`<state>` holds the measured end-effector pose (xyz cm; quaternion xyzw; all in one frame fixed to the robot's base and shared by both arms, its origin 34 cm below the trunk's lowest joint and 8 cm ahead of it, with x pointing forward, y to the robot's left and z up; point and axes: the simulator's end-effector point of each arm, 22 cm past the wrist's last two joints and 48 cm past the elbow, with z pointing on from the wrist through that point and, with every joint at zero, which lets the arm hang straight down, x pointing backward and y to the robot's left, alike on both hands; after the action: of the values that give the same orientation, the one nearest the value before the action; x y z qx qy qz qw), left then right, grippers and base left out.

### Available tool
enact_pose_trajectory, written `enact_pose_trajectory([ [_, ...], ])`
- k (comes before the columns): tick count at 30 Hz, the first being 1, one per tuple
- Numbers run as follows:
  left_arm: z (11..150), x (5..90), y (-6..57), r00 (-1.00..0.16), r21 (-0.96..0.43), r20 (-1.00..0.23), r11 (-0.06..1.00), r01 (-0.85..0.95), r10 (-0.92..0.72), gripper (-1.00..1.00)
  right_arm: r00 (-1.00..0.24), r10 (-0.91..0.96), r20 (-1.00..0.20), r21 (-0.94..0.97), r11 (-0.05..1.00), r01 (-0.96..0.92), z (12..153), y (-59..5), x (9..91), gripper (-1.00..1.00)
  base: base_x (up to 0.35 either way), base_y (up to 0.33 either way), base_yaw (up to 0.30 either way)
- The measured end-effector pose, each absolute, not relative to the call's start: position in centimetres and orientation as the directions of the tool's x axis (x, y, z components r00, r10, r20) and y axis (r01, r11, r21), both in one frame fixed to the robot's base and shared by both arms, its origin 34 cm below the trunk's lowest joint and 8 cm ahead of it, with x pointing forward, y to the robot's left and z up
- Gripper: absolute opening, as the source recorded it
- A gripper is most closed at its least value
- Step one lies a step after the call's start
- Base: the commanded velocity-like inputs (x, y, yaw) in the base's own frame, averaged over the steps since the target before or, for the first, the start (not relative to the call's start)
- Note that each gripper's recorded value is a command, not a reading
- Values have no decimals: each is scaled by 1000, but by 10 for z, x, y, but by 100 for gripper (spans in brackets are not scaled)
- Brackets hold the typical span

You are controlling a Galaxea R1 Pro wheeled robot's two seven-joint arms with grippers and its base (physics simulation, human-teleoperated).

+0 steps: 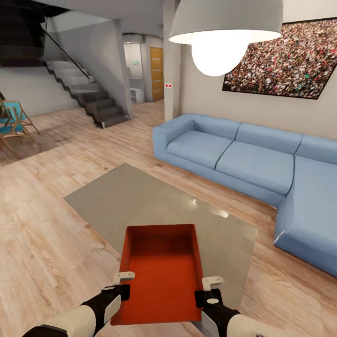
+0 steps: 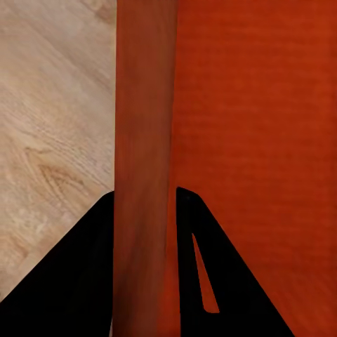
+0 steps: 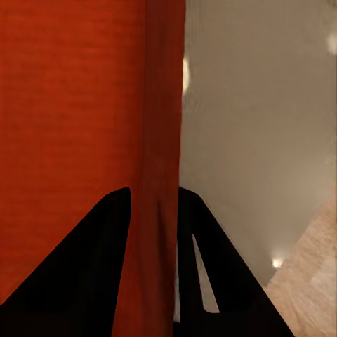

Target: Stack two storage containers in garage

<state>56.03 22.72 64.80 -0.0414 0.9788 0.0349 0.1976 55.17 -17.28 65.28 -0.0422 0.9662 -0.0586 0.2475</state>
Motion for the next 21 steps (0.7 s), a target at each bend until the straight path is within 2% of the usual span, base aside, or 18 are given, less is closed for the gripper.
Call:
enact_pose_trajectory([
  [21,648,560,227,-919,52,-389,994,-95,-67,-100,-874,-110,-473,-134,990,-52,653,-173,552,-100,0,0,269],
])
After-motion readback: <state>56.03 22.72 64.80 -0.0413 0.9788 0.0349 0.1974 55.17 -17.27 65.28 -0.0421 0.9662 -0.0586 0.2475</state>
